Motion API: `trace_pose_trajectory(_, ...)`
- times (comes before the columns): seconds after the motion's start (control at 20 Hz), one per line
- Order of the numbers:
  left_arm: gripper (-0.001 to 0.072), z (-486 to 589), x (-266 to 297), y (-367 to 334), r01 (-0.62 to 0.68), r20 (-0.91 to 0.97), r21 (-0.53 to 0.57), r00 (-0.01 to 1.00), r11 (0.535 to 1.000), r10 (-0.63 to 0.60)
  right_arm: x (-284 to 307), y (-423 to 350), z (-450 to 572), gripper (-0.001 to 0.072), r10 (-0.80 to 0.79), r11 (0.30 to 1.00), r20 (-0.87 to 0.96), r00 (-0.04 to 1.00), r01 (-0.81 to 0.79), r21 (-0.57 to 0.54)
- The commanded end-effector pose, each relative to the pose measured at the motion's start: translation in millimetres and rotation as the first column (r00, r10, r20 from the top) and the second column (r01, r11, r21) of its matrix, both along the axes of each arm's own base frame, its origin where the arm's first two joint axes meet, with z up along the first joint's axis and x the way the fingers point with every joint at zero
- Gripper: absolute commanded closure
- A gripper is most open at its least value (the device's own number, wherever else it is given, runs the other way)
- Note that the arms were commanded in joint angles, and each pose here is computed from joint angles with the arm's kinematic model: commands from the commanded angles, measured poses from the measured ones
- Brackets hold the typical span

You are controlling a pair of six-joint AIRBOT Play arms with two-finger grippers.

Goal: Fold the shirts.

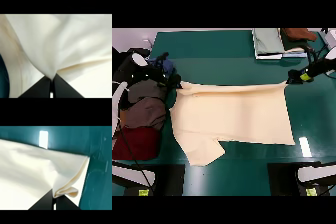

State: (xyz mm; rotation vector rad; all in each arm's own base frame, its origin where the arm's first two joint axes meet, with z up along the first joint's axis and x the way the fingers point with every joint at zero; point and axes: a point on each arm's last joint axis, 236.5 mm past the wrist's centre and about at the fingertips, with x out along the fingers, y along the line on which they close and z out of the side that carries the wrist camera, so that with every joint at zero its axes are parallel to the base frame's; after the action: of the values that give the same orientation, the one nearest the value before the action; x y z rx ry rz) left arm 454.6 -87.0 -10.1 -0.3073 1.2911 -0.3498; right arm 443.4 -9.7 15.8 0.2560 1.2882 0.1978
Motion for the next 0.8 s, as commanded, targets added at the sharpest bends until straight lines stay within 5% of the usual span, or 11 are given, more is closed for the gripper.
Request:
trace_pose_trajectory(0.0, 0.0683, -29.7, -26.5, 3.1, -0.028, -0.116, 0.0, 0.993, 1.0, 0.028, -24.4, 5.0, -25.2, 0.0695, -0.008, 1.0, -0.042, 0.999, 0.008, -0.001)
trace_pose_trajectory(0.05, 0.0537, -33.3, -27.7, 6.3, -0.045, -0.127, 0.014, 0.991, 0.999, 0.046, -28.2, 6.0, -29.8, 0.069, -0.012, 1.0, -0.051, 0.999, 0.012, 0.002)
trace_pose_trajectory(0.1, 0.0223, -33.2, -27.2, 7.3, -0.05, -0.126, 0.017, 0.991, 0.999, 0.052, -27.7, 5.3, -31.1, 0.0509, -0.017, 1.0, -0.043, 0.999, 0.017, -0.001)
trace_pose_trajectory(0.15, 0.0221, -30.5, -27.1, 8.9, -0.069, -0.128, 0.018, 0.989, 0.997, 0.071, -25.1, 3.4, -28.0, 0.0296, -0.029, 1.0, -0.036, 0.999, 0.029, 0.0)
trace_pose_trajectory(0.3, 0.0228, 2.9, -40.9, 10.1, -0.032, -0.094, 0.043, 0.995, 0.999, 0.036, -26.8, 8.6, 7.4, 0.0298, -0.029, 0.998, -0.016, 0.999, 0.029, 0.049)
trace_pose_trajectory(0.5, 0.0227, 15.0, -118.3, 24.9, 0.013, -0.096, 0.213, 0.995, 0.977, 0.008, -70.0, 17.8, 36.4, 0.0298, -0.021, 0.999, 0.025, 0.999, 0.02, 0.045)
trace_pose_trajectory(0.75, 0.0226, -36.5, -248.2, 18.8, -0.046, -0.238, 0.17, 0.967, 0.984, 0.087, -118.8, 29.1, 40.7, 0.0298, -0.022, 0.999, 0.045, 0.999, 0.02, 0.042)
